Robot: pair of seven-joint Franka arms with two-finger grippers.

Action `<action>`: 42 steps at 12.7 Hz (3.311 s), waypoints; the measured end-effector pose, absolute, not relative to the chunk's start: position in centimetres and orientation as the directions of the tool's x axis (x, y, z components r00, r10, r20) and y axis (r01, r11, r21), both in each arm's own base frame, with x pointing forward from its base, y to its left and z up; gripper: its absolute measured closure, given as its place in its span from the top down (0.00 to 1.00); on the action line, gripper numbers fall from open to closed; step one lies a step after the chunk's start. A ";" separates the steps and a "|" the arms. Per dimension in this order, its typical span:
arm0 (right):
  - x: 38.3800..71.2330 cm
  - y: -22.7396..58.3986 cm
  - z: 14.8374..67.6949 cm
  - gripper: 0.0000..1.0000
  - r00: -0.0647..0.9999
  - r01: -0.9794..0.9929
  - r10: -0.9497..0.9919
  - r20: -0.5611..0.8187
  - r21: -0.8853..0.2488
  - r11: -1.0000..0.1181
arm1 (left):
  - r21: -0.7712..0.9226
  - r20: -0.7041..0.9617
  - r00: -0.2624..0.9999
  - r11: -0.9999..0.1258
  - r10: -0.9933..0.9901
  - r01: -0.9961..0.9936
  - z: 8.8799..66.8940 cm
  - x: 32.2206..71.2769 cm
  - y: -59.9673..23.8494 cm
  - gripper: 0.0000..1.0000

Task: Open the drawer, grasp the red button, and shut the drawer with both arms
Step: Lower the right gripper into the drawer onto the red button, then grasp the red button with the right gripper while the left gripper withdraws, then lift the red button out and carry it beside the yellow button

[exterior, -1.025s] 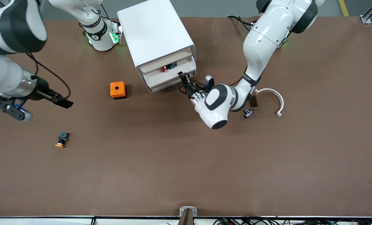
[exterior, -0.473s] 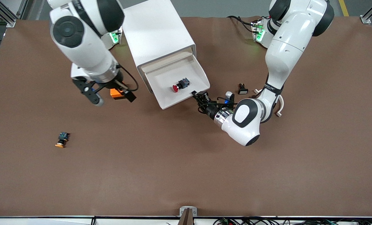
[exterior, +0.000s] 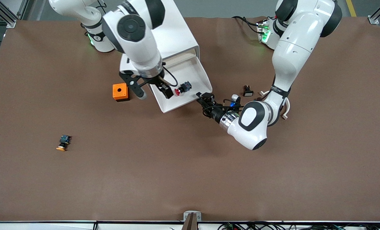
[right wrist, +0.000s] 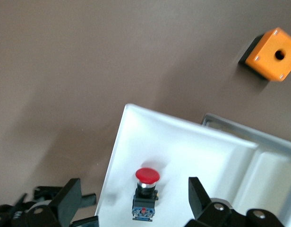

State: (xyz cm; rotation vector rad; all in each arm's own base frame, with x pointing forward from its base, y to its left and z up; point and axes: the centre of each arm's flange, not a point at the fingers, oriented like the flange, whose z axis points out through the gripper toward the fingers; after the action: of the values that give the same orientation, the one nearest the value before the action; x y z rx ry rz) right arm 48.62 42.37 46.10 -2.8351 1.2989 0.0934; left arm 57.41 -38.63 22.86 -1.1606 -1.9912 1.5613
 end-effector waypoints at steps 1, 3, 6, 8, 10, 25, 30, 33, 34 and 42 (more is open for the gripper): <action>48.1 43.8 44.7 1.00 0.649 -0.759 -0.758 -0.063 0.008 -0.650 | -0.920 -0.212 -0.604 0.052 0.768 0.390 23.3 57.9 -38.2 0.64; 47.0 46.1 42.4 1.00 0.644 -0.764 -0.762 -0.061 0.004 -0.646 | -0.907 -0.243 -0.617 0.049 0.748 0.417 24.9 59.6 -37.0 0.87; 45.0 47.8 39.7 1.00 0.635 -0.771 -0.770 -0.058 0.006 -0.637 | -0.890 -0.277 -0.643 0.061 0.714 0.452 26.6 62.3 -34.0 1.00; 43.8 48.6 39.1 1.00 0.631 -0.775 -0.774 -0.057 0.016 -0.632 | -0.875 -0.287 -0.637 0.075 0.715 0.478 27.3 63.8 -30.8 1.00; 43.1 49.0 38.8 1.00 0.625 -0.779 -0.779 -0.055 0.023 -0.626 | -0.843 -0.309 -0.602 0.081 0.736 0.532 28.9 65.0 -26.9 1.00; 41.9 50.8 34.3 0.56 0.616 -0.786 -0.788 -0.023 0.048 -0.616 | -0.418 -0.435 0.010 -0.212 0.900 0.883 42.6 66.0 -14.6 1.00; 41.9 50.9 34.4 0.41 0.616 -0.786 -0.788 -0.021 0.046 -0.616 | -0.372 -0.395 0.123 -0.281 0.910 0.885 43.2 65.9 -13.4 1.00; 44.5 49.7 37.1 0.41 0.602 -0.797 -0.799 -0.014 0.049 -0.602 | -0.285 -0.368 0.322 -0.436 0.872 0.854 45.9 65.2 -13.9 1.00; 46.4 48.2 39.1 0.41 0.613 -0.788 -0.790 -0.013 0.069 -0.612 | -0.244 -0.377 0.392 -0.499 0.839 0.832 47.0 65.0 -13.6 1.00; 61.9 21.9 42.4 0.41 0.888 -0.449 -0.452 -0.088 0.053 -0.892 | -0.078 -0.446 0.684 -0.787 0.577 0.612 47.1 64.2 -13.9 1.00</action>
State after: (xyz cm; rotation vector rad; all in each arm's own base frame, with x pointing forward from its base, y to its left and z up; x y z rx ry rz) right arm 61.90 21.90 42.42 -3.0819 0.7356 0.1558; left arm 64.20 -13.85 47.13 -2.9536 -1.0444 0.7396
